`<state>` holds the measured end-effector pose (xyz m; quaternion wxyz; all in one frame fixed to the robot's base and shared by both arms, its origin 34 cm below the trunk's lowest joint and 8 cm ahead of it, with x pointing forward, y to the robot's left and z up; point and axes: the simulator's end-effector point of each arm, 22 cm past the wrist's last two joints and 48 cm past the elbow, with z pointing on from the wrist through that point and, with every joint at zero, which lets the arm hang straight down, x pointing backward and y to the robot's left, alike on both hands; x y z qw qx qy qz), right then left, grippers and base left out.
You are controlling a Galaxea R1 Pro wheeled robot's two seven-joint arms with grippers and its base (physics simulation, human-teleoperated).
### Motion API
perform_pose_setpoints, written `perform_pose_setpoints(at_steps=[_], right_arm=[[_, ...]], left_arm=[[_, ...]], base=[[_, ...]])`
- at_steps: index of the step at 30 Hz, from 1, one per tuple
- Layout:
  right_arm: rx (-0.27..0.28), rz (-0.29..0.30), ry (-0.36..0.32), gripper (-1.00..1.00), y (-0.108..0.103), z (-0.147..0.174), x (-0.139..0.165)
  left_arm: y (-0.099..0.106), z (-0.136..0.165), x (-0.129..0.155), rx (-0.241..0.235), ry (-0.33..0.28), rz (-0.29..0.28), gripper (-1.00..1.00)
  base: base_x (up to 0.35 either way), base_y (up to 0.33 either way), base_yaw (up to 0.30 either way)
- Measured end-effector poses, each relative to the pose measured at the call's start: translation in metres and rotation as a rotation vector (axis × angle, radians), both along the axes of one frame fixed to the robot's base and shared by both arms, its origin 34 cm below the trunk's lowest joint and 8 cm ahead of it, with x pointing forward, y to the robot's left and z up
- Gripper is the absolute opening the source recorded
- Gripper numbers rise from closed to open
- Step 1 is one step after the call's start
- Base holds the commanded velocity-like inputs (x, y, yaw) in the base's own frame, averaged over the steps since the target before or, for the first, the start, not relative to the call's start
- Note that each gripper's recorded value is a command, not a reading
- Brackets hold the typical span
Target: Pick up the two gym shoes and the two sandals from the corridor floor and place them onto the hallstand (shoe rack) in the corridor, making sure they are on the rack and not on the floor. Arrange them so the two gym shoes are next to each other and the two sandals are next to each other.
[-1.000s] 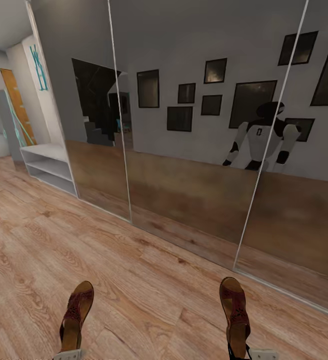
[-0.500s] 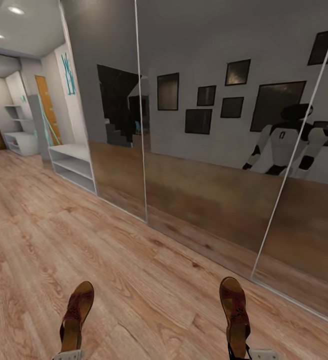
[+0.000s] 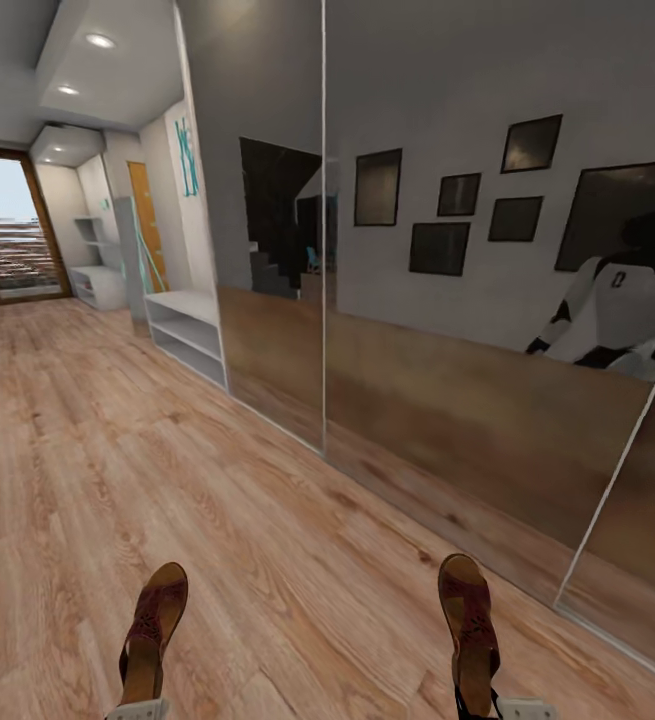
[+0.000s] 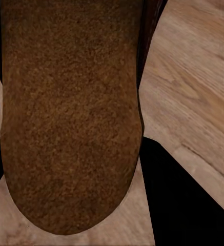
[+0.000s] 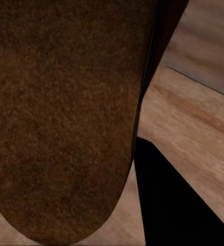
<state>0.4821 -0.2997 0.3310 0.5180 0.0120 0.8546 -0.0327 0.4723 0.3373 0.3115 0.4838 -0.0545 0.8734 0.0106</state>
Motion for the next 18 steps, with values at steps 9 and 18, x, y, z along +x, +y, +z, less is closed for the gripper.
perform_pose_setpoints(at_steps=[9,18], right_arm=[[0.000,0.000,-0.008,-1.00,0.0000,0.0029,0.0017],[0.001,0.001,-0.010,-1.00,0.0008,0.0037,0.0021]], left_arm=[[0.0004,0.0031,0.0020,0.001,-0.008,0.001,-1.00],[0.0005,0.0040,0.0026,0.001,-0.011,0.001,-1.00]], base=[[0.334,0.087,0.237],[0.323,0.137,0.271]])
